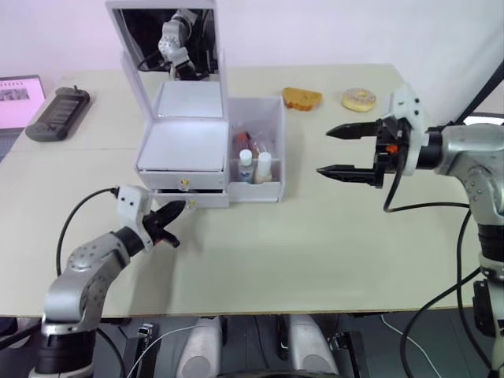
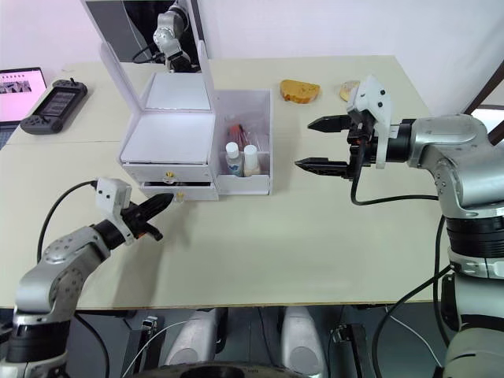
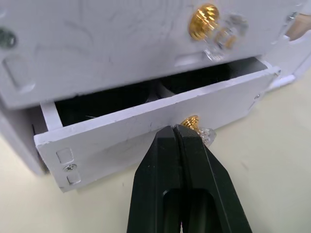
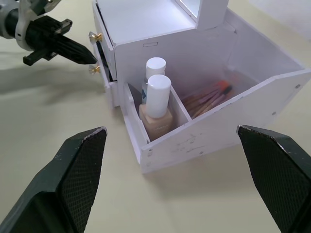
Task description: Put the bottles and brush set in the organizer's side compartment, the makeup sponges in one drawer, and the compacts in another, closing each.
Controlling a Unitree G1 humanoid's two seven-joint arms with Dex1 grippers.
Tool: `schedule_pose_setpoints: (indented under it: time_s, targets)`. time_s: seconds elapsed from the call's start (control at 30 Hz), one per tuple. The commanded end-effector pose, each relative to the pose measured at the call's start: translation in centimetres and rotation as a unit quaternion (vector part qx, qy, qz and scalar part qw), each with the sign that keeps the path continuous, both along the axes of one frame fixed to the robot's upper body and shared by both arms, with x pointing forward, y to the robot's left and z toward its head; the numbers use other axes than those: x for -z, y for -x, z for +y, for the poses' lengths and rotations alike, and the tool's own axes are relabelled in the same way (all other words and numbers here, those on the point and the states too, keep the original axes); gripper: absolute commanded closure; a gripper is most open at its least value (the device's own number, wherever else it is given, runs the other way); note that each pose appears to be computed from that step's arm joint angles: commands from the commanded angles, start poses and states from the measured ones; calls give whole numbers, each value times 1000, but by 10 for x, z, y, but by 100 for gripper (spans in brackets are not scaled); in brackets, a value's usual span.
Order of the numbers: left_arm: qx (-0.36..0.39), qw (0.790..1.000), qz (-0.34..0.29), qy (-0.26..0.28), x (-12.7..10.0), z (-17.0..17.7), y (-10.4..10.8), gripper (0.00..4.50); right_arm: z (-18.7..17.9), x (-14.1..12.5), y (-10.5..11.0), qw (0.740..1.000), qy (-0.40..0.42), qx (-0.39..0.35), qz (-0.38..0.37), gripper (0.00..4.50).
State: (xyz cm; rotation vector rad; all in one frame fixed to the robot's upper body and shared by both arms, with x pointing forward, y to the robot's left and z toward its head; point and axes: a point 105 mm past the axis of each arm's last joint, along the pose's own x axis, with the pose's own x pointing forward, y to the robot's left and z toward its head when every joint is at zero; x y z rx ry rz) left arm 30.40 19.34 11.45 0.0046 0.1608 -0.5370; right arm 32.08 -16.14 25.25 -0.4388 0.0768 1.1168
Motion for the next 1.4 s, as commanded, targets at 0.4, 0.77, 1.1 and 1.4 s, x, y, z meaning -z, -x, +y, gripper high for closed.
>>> schedule_pose_setpoints:
  time_s: [0.4, 0.77, 1.1, 1.4]
  targets:
    - [13, 999, -32, -4, -17, -2, -17, 449, -9, -14, 8, 999, -4, 23, -41, 0]
    - [10, 999, -31, -20, -16, 2, -22, 449, -6, -13, 5, 999, -8, 22, -43, 0]
    - [10, 998, -56, 11, -40, 14, 27, 449, -2, -8, 3, 999, -15, 9, -35, 0]
    - [-36, 996, -73, 45, -49, 18, 14, 449, 3, -9, 0, 999, -16, -2, -36, 0]
